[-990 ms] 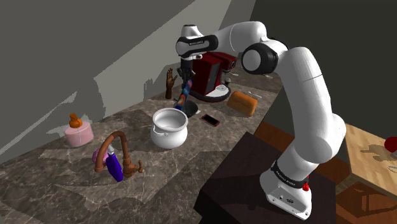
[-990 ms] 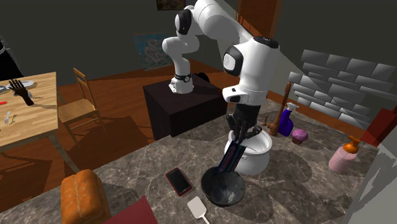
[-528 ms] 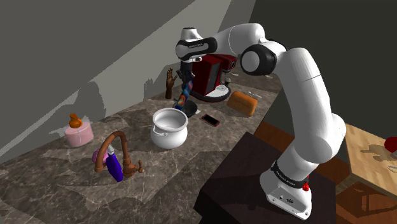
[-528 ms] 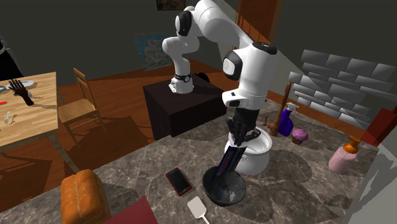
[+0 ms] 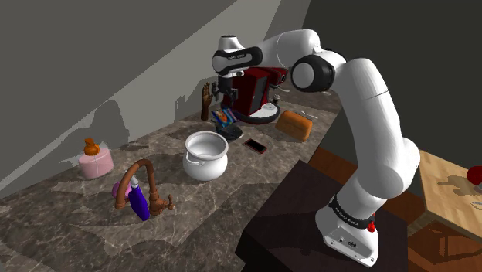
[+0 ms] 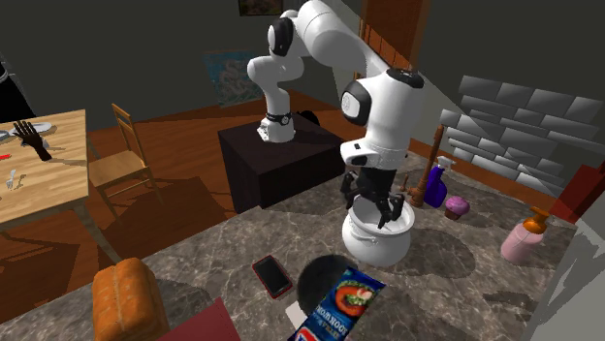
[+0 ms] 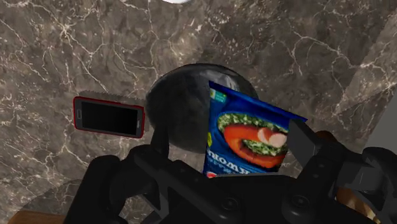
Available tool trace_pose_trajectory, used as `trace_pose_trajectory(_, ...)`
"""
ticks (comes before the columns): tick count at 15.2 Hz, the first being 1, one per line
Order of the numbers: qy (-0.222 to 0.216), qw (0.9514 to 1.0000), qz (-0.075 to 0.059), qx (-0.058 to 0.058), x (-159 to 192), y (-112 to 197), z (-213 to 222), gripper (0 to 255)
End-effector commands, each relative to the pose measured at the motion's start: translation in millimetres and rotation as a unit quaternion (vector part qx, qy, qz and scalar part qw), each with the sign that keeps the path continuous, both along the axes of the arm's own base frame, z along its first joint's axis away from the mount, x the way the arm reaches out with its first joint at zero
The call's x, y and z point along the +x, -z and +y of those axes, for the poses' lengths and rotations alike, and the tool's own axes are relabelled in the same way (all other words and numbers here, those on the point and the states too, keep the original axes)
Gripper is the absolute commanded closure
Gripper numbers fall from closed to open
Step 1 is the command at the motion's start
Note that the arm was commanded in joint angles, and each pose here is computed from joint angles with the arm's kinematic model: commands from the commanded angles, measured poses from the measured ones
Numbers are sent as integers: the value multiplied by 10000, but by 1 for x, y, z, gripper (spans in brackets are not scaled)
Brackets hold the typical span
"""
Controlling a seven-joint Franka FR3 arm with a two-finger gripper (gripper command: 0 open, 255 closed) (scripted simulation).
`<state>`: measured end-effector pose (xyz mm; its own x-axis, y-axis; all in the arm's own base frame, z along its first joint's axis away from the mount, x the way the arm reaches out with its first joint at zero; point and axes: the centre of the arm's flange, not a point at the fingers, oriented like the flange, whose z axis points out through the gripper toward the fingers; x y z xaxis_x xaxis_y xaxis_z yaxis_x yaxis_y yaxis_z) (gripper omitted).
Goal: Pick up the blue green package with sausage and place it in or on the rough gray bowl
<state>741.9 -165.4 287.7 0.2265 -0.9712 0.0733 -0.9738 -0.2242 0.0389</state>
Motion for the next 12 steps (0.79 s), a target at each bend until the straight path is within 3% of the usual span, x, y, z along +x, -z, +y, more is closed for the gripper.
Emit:
trace_pose_trajectory(1,0,10000,0,0,-1,-14,1,0)
trace_pose_trajectory(4,0,10000,0,0,0,-51,3,0)
trace_pose_trajectory(12,0,10000,0,0,0,-51,3,0)
